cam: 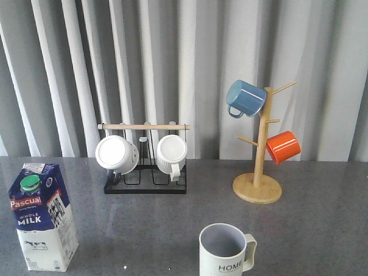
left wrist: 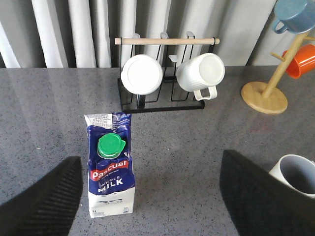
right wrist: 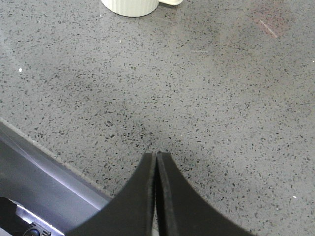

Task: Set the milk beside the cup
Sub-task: 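Lower the left gripper onto the milk carton top and grasp it, then lift the milk carton and carry it toward the white mug, then lower the milk carton upright onto the table beside the mug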

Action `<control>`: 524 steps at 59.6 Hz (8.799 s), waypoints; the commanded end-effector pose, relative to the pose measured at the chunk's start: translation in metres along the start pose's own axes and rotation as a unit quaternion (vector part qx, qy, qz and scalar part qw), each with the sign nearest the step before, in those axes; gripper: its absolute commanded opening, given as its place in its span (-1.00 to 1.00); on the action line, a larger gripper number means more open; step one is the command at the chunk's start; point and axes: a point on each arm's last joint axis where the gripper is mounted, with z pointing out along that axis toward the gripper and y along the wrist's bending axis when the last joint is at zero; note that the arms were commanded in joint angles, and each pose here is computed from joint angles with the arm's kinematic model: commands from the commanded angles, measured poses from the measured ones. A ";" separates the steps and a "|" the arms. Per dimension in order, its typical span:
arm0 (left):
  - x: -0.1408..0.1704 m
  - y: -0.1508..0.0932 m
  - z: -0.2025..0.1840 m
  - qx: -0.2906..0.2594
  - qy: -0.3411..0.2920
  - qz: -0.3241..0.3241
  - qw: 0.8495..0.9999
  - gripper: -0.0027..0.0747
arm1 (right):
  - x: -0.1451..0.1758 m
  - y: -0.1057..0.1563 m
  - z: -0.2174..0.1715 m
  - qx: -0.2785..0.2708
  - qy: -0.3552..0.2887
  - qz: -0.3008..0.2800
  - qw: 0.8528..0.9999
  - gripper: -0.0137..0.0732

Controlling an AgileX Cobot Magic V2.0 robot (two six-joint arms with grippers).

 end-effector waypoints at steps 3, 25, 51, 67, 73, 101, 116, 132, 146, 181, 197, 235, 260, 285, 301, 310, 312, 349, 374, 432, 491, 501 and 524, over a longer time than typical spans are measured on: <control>-0.017 -0.002 0.012 0.026 -0.032 -0.024 0.999 0.51 | -0.013 -0.003 -0.005 0.010 -0.044 -0.002 0.999 -0.70; -0.041 0.007 0.056 0.034 0.048 -0.046 0.997 0.44 | -0.013 -0.002 -0.005 0.009 -0.043 -0.001 0.999 -0.70; -0.044 0.021 0.072 -0.024 0.103 -0.020 0.994 0.32 | -0.012 -0.002 -0.005 0.009 -0.042 -0.001 0.999 -0.70; -0.047 0.021 0.073 -0.024 0.088 -0.021 0.996 0.32 | -0.013 -0.002 -0.005 0.009 -0.042 -0.001 0.999 -0.70; -0.047 0.021 0.073 -0.024 0.086 -0.021 0.996 0.32 | -0.013 -0.002 -0.005 0.009 -0.042 -0.001 0.999 -0.70; -0.046 0.020 0.073 -0.019 0.093 -0.029 0.995 0.47 | -0.012 -0.002 -0.005 0.009 -0.041 -0.001 0.999 -0.70; -0.044 0.022 0.073 -0.030 0.100 -0.033 0.994 0.72 | -0.012 -0.002 -0.005 0.009 -0.042 -0.001 0.999 -0.70; -0.042 0.023 0.083 -0.018 0.114 -0.042 0.992 0.67 | -0.012 -0.002 -0.005 0.009 -0.042 -0.001 0.999 -0.70; -0.030 0.032 0.118 -0.019 0.175 -0.053 0.983 0.65 | -0.012 -0.002 -0.005 0.009 -0.041 -0.001 0.999 -0.70; -0.018 0.044 0.163 -0.018 0.208 -0.066 0.976 0.64 | -0.012 -0.002 -0.005 0.010 -0.042 -0.002 0.999 -0.70; -0.010 0.048 0.183 -0.014 0.227 -0.075 0.971 0.64 | -0.012 -0.003 -0.005 0.010 -0.042 -0.003 0.999 -0.70; 0.011 0.057 0.217 -0.013 0.287 -0.087 0.954 0.47 | -0.012 -0.003 -0.005 0.010 -0.042 -0.003 0.999 -0.70; 0.008 0.056 0.216 -0.011 0.274 -0.089 0.957 -0.51 | -0.012 -0.003 -0.005 0.010 -0.042 -0.003 0.999 -0.70; -0.050 0.012 0.174 0.164 0.161 -0.110 0.967 -0.74 | -0.012 -0.003 -0.005 0.010 -0.042 -0.002 0.999 -0.70; -0.101 -0.062 0.132 0.299 0.053 -0.042 0.952 -0.72 | -0.012 -0.002 -0.005 0.010 -0.039 -0.002 0.999 -0.70; -0.098 -0.100 0.144 0.325 0.071 -0.021 0.943 -0.71 | -0.012 -0.002 -0.005 0.009 -0.038 -0.002 0.999 -0.70; -0.094 -0.108 0.147 0.322 0.076 -0.008 0.944 -0.71 | -0.012 -0.002 -0.005 0.009 -0.038 -0.002 0.999 -0.70; -0.077 -0.115 0.169 0.208 0.116 0.003 0.971 -0.71 | -0.011 -0.002 -0.005 0.007 -0.031 -0.001 0.999 -0.70; -0.022 -0.115 0.217 0.177 0.239 -0.001 0.955 -0.71 | -0.011 -0.002 -0.005 0.007 -0.031 -0.001 0.999 -0.70; 0.019 -0.121 0.259 0.157 0.314 -0.002 0.936 -0.69 | -0.010 -0.002 -0.005 0.007 -0.030 0.001 1.000 -0.70; 0.023 -0.123 0.264 0.162 0.324 -0.026 0.932 0.56 | -0.010 -0.002 -0.005 0.007 -0.031 0.001 1.000 -0.70; 0.017 -0.123 0.256 0.162 0.315 -0.025 0.935 0.56 | -0.010 -0.002 -0.005 0.007 -0.031 0.001 1.000 -0.70; -0.003 -0.124 0.222 0.174 0.278 -0.021 0.944 0.56 | -0.010 -0.002 -0.005 0.007 -0.031 0.001 1.000 -0.70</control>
